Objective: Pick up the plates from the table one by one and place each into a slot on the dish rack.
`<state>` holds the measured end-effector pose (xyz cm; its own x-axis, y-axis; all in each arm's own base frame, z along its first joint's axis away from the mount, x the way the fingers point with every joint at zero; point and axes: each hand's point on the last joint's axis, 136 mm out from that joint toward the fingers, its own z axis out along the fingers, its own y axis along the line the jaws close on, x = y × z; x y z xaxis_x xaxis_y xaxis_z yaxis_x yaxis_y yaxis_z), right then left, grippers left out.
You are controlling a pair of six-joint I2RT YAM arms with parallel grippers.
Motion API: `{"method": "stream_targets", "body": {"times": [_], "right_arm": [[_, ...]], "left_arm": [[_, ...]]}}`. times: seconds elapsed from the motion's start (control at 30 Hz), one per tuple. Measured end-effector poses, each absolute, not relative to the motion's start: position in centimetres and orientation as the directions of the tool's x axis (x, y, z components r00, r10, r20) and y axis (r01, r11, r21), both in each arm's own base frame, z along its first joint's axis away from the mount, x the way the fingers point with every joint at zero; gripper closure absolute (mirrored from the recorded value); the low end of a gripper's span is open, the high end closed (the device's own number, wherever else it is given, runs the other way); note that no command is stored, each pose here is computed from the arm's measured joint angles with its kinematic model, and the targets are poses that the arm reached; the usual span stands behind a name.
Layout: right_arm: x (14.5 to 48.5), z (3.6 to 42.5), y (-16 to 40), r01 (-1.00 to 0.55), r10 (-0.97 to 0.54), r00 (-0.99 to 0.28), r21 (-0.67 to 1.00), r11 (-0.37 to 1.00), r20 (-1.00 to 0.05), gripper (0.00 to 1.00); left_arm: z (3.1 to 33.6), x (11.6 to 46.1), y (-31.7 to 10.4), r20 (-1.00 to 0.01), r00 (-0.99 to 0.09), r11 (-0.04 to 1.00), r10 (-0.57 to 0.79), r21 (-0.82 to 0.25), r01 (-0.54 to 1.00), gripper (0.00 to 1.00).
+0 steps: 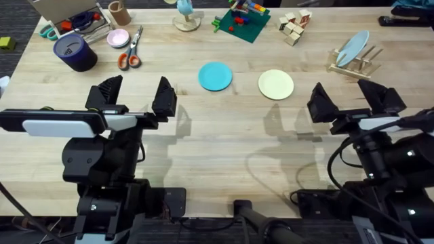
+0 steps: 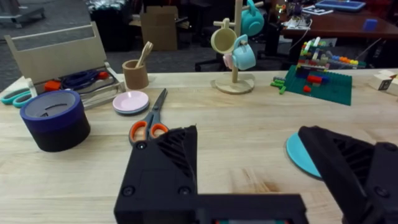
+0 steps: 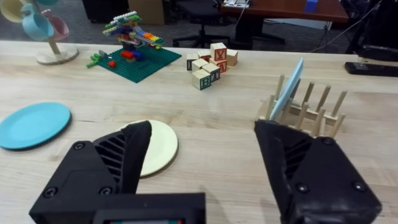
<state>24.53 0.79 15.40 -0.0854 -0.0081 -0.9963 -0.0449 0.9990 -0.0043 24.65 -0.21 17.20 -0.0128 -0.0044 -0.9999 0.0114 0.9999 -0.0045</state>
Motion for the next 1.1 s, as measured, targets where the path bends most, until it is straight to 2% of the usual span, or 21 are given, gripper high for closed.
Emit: {"method": "stream_targets", "body": {"times": [0.2, 0.33, 0.43, 0.6, 0.77, 0.93, 1.1], "right_arm": [[24.5, 15.4, 0.8, -0.046, -0.008, -0.085, -0.004, 0.999, -0.996, 0.005], [24.6, 15.7, 0.9, -0.05, -0.008, -0.074, -0.004, 0.999, -0.997, 0.005], [24.6, 16.9, 0.9, -0.052, -0.008, -0.023, -0.007, 0.999, -1.0, 0.005], [24.6, 18.7, 0.9, -0.052, -0.008, 0.049, -0.01, 0.999, -0.999, 0.005], [24.4, 20.3, 0.9, -0.052, -0.008, 0.063, -0.011, 0.999, -0.998, 0.007], [24.4, 23.4, 0.9, -0.052, -0.008, 0.045, -0.01, 0.999, -0.999, 0.007], [25.7, 23.9, 0.9, -0.053, -0.008, -0.117, -0.002, 0.999, -0.993, 0.007]], "left_arm": [[17.4, 24.7, -0.2, -1.0, -0.005, 1.0, -0.004, -0.004, 0.011, 0.008], [18.6, 24.6, -0.2, -0.999, 0.044, 1.0, -0.004, -0.004, 0.011, 0.008], [19.3, 24.6, -0.2, -0.997, 0.072, 1.0, -0.004, -0.003, 0.012, 0.008], [19.5, 24.5, -0.2, -0.998, 0.056, 1.0, -0.004, -0.004, 0.011, 0.008], [23.1, 23.5, 0.1, -0.998, 0.067, 1.0, -0.004, -0.005, -0.008, 0.008], [26.2, 23.4, 0.4, -1.0, 0.007, 1.0, -0.004, -0.004, -0.024, 0.009], [26.8, 24.8, 0.5, -0.986, -0.164, 1.0, -0.008, -0.004, -0.028, 0.009]]}}
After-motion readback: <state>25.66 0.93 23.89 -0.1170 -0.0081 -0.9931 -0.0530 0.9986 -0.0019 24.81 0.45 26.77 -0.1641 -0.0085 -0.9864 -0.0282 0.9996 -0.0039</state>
